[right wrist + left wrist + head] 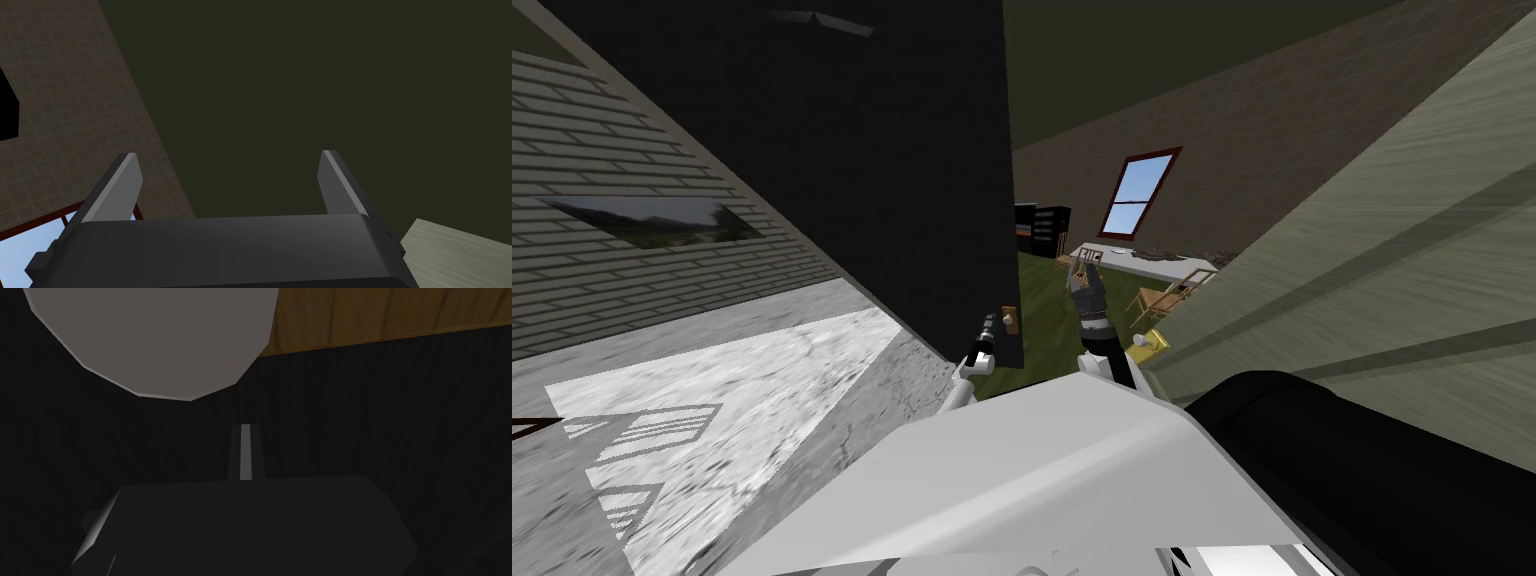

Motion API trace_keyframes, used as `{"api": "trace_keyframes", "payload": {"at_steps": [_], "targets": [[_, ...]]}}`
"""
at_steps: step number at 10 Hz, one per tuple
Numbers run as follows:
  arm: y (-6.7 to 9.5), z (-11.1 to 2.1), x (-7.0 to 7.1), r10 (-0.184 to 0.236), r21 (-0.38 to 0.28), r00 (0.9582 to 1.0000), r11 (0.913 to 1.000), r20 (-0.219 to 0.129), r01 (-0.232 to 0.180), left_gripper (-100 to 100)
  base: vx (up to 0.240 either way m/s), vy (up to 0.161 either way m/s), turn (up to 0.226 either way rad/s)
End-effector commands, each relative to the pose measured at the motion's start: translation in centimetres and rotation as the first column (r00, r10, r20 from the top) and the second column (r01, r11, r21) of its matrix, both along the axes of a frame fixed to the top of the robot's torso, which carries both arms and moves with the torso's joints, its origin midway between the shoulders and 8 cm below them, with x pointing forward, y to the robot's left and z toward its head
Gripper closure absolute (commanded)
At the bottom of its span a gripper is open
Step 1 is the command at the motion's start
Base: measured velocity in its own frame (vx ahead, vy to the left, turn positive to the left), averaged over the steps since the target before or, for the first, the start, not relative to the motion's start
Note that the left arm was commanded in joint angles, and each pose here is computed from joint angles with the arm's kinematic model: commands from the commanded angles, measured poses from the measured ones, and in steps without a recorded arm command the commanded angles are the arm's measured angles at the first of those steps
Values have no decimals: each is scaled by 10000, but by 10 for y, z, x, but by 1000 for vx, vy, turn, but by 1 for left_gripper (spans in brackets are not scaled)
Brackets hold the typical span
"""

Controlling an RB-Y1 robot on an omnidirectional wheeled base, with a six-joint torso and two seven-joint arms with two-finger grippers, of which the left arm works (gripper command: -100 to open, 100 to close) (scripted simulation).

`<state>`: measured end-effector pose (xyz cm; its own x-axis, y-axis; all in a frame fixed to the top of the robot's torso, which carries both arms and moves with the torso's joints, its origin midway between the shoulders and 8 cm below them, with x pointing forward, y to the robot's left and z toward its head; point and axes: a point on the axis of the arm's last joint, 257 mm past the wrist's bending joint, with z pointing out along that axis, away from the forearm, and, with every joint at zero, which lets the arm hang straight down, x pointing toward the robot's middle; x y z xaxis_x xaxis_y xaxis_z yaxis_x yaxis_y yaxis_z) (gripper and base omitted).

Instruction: Push the door open

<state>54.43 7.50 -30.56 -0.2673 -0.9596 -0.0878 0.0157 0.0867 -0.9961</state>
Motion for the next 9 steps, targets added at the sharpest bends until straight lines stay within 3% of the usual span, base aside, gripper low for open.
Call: {"api": "trace_keyframes", "payload": {"at_steps": [1,4,7,9], "targets": [[3,-2,-1,-9,62,10000,10000,-28,10,-100,-129,116,-23],[-2,-2,-4,-104,26,9999,9999,-68,105,-100,-171,95,12],[-28,3,-9,-287,-431,9995,9987,-129,281,-100,-239,57,19],[-44,8,-12,-379,-748,9992,9965,-151,367,-100,-186,-82,6]]}}
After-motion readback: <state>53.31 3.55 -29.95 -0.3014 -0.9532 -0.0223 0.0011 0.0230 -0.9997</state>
